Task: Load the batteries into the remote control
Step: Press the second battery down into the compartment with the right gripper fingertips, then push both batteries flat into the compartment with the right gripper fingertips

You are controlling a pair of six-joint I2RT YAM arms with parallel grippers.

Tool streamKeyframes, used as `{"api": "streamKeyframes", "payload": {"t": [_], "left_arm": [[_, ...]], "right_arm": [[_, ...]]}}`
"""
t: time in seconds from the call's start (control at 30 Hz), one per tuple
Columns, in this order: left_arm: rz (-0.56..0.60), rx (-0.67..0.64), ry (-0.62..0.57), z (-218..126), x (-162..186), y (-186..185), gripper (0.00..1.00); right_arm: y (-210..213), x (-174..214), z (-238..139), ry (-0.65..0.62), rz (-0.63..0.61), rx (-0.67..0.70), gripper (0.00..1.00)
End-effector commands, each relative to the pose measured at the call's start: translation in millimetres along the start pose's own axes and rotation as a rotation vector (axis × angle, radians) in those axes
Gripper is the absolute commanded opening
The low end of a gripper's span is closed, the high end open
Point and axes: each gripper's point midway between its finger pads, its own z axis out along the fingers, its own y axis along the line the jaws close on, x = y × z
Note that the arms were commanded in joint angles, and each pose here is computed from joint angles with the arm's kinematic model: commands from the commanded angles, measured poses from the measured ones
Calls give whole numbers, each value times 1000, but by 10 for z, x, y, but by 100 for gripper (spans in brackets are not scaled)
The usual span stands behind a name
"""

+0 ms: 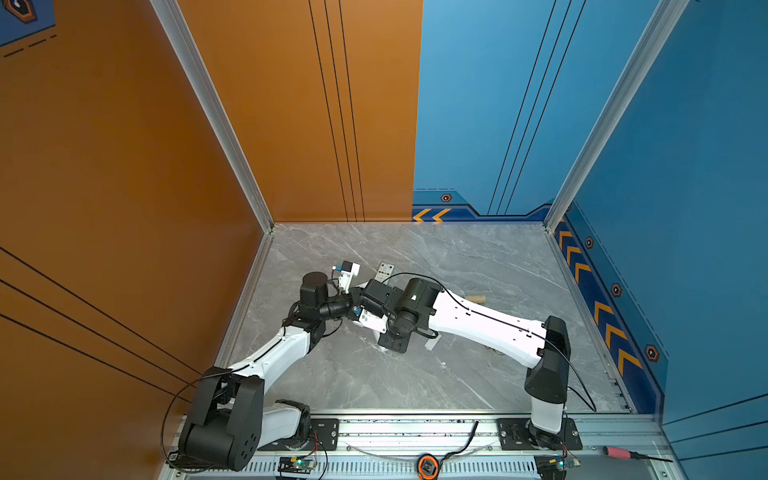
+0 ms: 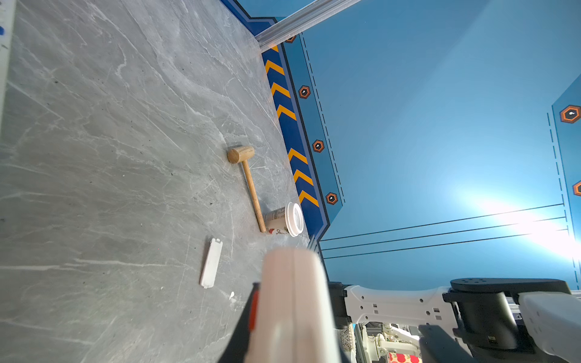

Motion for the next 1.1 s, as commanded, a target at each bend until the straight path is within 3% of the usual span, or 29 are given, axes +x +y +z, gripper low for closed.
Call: {"api": "streamKeyframes", "payload": {"t": [0.0,0.33,1.07], "left_arm": [[13,160,113,-39,176,-496,0],[16,196,131,-54,181,-596,0],[8,236,148,-29,136,-732,0]], "right_arm": [[-150,-117,202,-36,-36,76,7],[-182,14,184,-10,-172,107,18],[-222,84,170,19,-358,153,14]]}}
